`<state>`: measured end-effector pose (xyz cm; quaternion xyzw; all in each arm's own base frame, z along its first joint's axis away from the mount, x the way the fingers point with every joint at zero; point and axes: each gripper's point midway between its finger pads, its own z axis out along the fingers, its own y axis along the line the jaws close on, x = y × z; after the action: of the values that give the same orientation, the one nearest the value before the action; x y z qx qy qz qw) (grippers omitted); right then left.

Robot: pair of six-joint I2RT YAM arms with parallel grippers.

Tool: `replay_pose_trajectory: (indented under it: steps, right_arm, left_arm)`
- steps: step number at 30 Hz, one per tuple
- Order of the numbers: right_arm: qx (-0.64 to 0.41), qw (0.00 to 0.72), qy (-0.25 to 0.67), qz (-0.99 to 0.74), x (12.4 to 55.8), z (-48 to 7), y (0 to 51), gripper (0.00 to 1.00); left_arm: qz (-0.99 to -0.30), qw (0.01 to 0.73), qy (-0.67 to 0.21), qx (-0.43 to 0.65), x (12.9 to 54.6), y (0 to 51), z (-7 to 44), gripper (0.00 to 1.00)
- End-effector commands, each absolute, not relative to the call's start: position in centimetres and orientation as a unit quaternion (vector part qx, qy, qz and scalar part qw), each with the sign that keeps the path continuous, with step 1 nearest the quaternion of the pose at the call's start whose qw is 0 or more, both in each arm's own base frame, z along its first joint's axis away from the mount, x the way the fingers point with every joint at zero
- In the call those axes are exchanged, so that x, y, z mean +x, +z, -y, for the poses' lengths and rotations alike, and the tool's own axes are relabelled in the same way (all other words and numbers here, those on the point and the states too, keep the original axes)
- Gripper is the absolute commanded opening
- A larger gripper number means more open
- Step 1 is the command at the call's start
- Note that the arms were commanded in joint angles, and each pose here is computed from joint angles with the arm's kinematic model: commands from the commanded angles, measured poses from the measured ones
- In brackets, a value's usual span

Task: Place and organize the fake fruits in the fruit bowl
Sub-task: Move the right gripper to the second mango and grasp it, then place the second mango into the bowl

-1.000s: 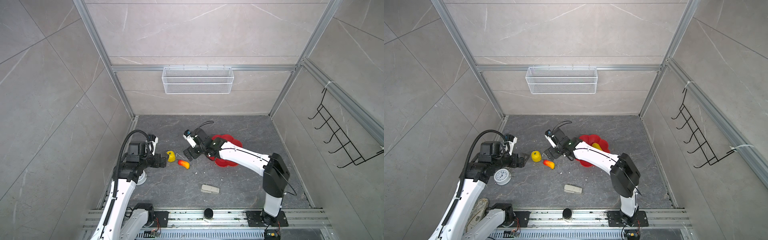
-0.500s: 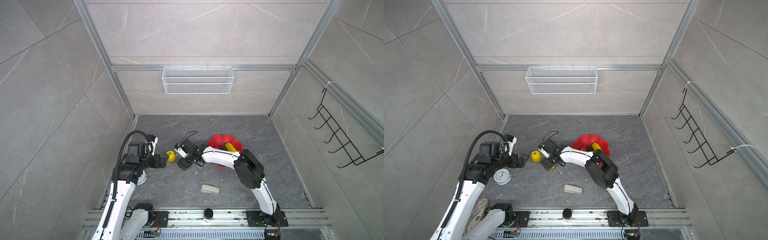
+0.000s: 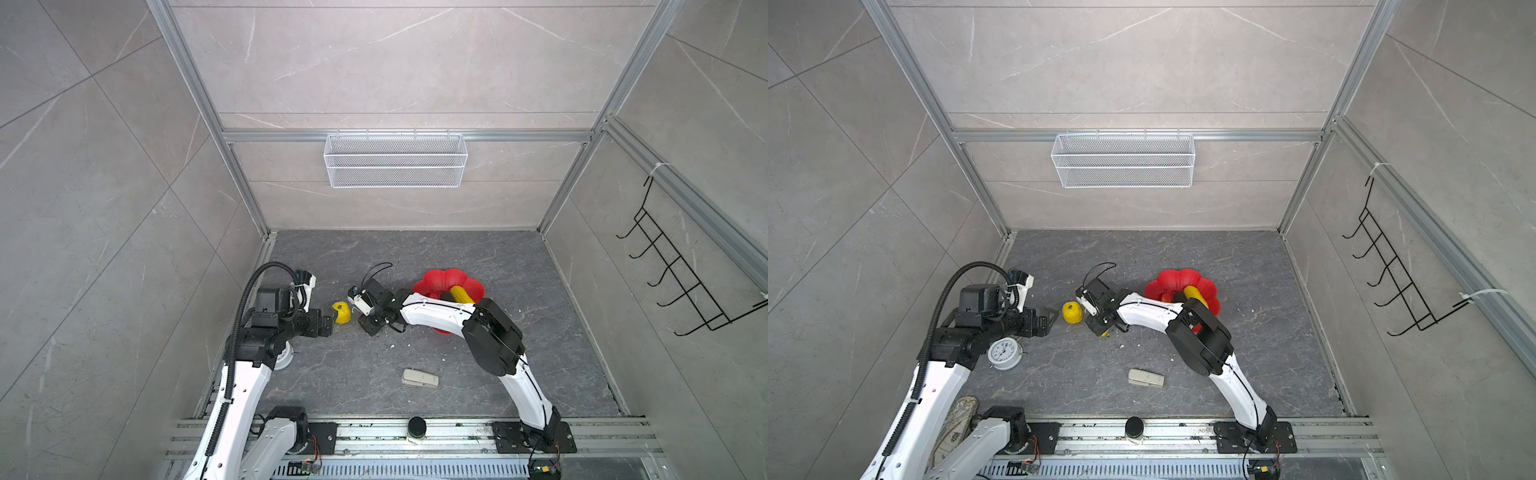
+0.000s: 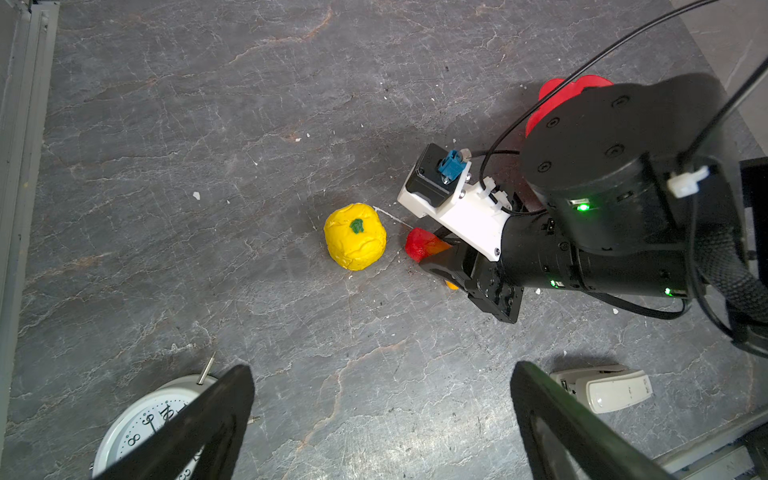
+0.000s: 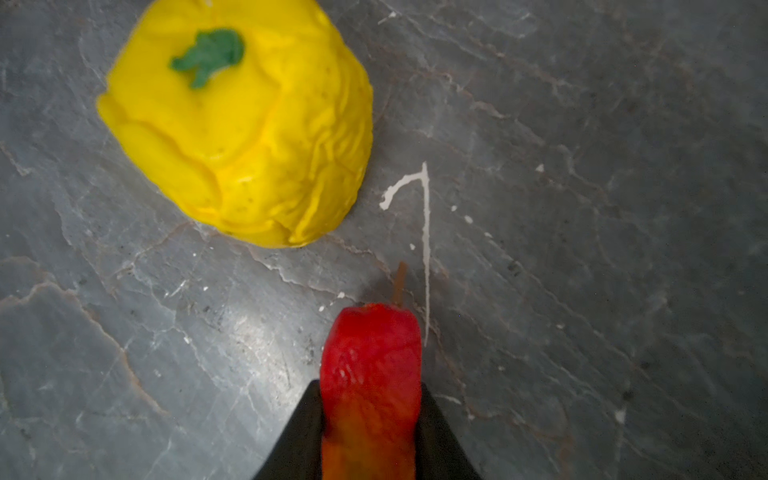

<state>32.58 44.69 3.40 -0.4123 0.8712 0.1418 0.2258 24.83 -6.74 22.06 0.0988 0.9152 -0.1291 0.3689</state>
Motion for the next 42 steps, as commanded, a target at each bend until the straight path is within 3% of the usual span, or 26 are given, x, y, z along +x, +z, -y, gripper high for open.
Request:
replay_pose_trajectory:
  steps: [1,6,11,16,22,34,42]
  right_arm:
    - [-0.404,0.243,0.131,-0.872,33.1,-44.1,5.3,0.19]
    - [-0.38,0.291,0.125,-0.869,34.6,-42.3,9.6,0.17]
    - [-0.309,0.321,0.105,-0.889,37.8,-36.2,12.8,0.15]
    - [-0.215,0.325,0.062,-0.919,40.1,-27.7,12.9,0.15]
    - [-0.152,0.303,0.005,-0.941,39.6,-21.3,11.0,0.15]
    - [-0.099,0.297,-0.035,-0.949,40.1,-18.5,9.3,0.16]
    - [-0.027,0.32,0.02,-0.947,43.0,-18.6,10.4,0.16]
  left_arm:
    - [-0.913,0.375,-0.123,0.101,24.8,22.3,6.6,1.0]
    - [-0.914,0.373,-0.124,0.101,24.8,22.2,6.6,1.0]
    - [-0.911,0.378,-0.126,0.101,24.7,22.4,6.6,1.0]
    - [-0.912,0.378,-0.127,0.101,24.7,22.4,6.6,1.0]
    - [-0.912,0.374,-0.131,0.103,24.8,22.3,6.8,1.0]
    - [-0.914,0.368,-0.136,0.105,25.0,22.1,7.0,1.0]
    - [-0.913,0.369,-0.136,0.105,24.9,22.1,7.0,1.0]
